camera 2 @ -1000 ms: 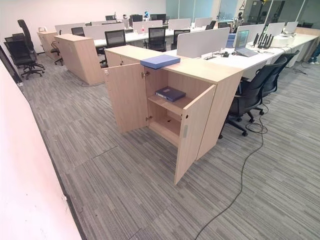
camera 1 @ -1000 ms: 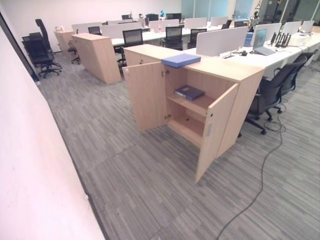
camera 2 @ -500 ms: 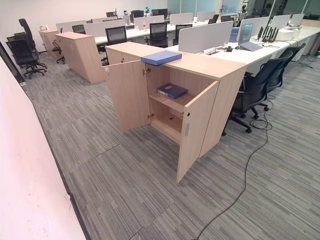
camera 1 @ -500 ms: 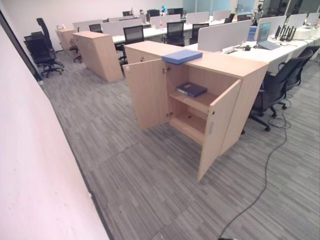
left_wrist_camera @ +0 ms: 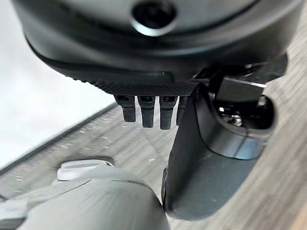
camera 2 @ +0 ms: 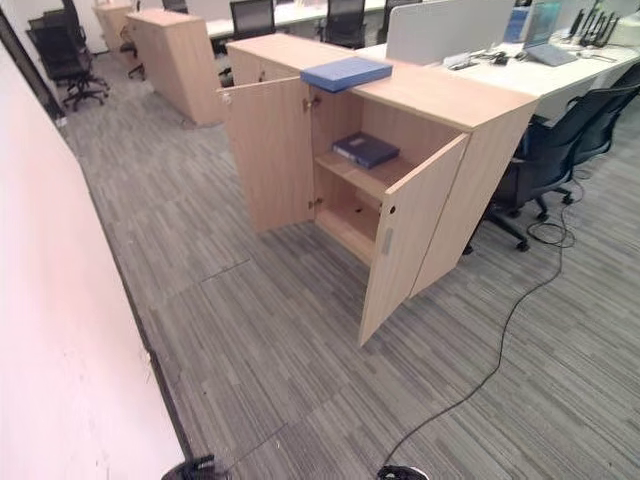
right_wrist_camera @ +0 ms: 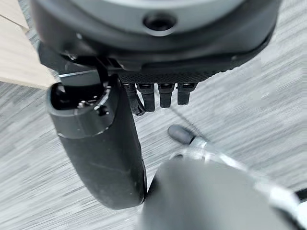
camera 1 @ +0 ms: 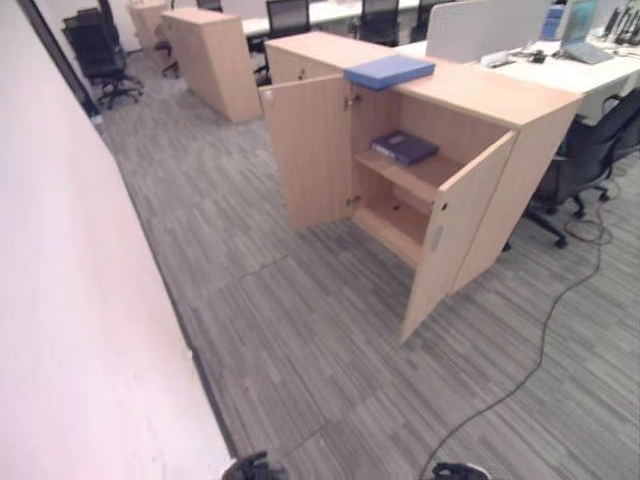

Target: Put the empty folder in the office cabinet

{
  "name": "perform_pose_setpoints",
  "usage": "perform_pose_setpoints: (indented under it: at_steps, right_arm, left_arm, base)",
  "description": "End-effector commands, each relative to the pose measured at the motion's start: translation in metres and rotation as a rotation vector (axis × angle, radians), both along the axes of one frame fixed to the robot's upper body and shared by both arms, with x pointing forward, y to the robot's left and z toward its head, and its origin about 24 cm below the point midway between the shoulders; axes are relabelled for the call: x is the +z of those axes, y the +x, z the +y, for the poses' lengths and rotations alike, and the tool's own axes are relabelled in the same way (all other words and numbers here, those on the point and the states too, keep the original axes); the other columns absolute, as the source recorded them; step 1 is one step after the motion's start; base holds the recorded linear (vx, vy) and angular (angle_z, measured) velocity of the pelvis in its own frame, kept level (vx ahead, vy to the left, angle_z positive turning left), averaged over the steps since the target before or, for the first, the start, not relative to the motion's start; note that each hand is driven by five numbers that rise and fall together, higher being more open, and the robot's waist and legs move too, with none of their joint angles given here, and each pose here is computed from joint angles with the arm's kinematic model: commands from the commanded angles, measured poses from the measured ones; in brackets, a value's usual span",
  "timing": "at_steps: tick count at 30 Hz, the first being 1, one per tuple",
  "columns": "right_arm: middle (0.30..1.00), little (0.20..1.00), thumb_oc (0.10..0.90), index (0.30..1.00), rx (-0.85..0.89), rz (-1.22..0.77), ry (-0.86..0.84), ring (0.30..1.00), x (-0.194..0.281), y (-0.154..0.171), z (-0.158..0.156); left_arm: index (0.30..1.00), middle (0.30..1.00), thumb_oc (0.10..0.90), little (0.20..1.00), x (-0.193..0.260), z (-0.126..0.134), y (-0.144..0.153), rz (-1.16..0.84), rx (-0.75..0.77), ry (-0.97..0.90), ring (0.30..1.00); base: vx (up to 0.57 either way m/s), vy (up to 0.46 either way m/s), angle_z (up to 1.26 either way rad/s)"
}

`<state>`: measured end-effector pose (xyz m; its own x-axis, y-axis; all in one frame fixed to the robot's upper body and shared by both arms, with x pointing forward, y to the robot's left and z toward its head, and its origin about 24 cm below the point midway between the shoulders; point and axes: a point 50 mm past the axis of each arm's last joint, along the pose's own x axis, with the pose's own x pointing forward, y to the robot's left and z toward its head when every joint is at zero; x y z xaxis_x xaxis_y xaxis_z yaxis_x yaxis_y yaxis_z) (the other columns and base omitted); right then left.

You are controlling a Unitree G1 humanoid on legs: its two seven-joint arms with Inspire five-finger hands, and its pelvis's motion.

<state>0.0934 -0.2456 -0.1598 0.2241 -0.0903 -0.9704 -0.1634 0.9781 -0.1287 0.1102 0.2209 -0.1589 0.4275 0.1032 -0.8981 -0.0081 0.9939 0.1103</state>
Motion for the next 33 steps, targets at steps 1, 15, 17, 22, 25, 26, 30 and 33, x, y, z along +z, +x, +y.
perform_pose_setpoints:
  at_steps: [1, 15, 17, 22, 25, 26, 30, 33]
  right_arm:
    - [0.9, 0.9, 0.8, 0.9, 0.046, 0.172, -0.157, 0.9, 0.009, -0.036, -0.045]
    - [0.9, 0.9, 0.8, 0.9, 0.056, 0.189, -0.121, 0.9, 0.0, -0.048, -0.026]
    - [0.9, 0.9, 0.8, 0.9, 0.073, 0.21, -0.115, 0.9, 0.0, -0.05, -0.026]
    - [0.9, 0.9, 0.8, 0.9, 0.129, 0.173, -0.131, 0.9, 0.004, -0.029, -0.031]
    - [0.9, 0.9, 0.8, 0.9, 0.14, 0.095, -0.156, 0.9, 0.009, -0.005, -0.033]
    - [0.9, 0.9, 0.8, 0.9, 0.147, 0.077, -0.162, 0.9, 0.01, 0.001, -0.033]
    - [0.9, 0.9, 0.8, 0.9, 0.152, 0.022, -0.162, 0.9, 0.013, 0.017, -0.03]
    - [0.9, 0.9, 0.8, 0.9, 0.141, -0.037, -0.159, 0.9, 0.016, 0.033, -0.025]
  left_arm:
    - [0.9, 0.9, 0.8, 0.9, -0.011, -0.013, -0.035, 0.138, -0.073, -0.023, 0.9]
    - [0.9, 0.9, 0.8, 0.9, -0.015, -0.004, -0.069, 0.215, 0.064, -0.009, 0.9]
    - [0.9, 0.9, 0.8, 0.9, -0.014, 0.001, -0.068, 0.212, 0.062, 0.003, 0.9]
    - [0.9, 0.9, 0.8, 0.9, -0.012, 0.005, -0.063, 0.187, 0.039, 0.014, 0.9]
    - [0.9, 0.9, 0.8, 0.9, -0.011, 0.005, -0.06, 0.17, -0.001, 0.019, 0.9]
    - [0.9, 0.9, 0.8, 0.9, -0.01, 0.005, -0.06, 0.168, -0.011, 0.023, 0.9]
    - [0.9, 0.9, 0.8, 0.9, -0.01, 0.004, -0.056, 0.152, -0.036, 0.026, 0.9]
    - [0.9, 0.9, 0.8, 0.9, -0.009, 0.006, -0.055, 0.153, -0.055, 0.039, 0.9]
  base:
    - [0.07, 0.016, 0.07]
    - [0.22, 0.116, -0.14]
    - [0.32, 0.261, -0.06]
    - [0.23, 0.272, -0.33]
    - [0.23, 0.344, -0.26]
    - [0.26, 0.283, 0.0]
    - [0.09, 0.003, 0.26]
    - [0.1, -0.109, 0.45]
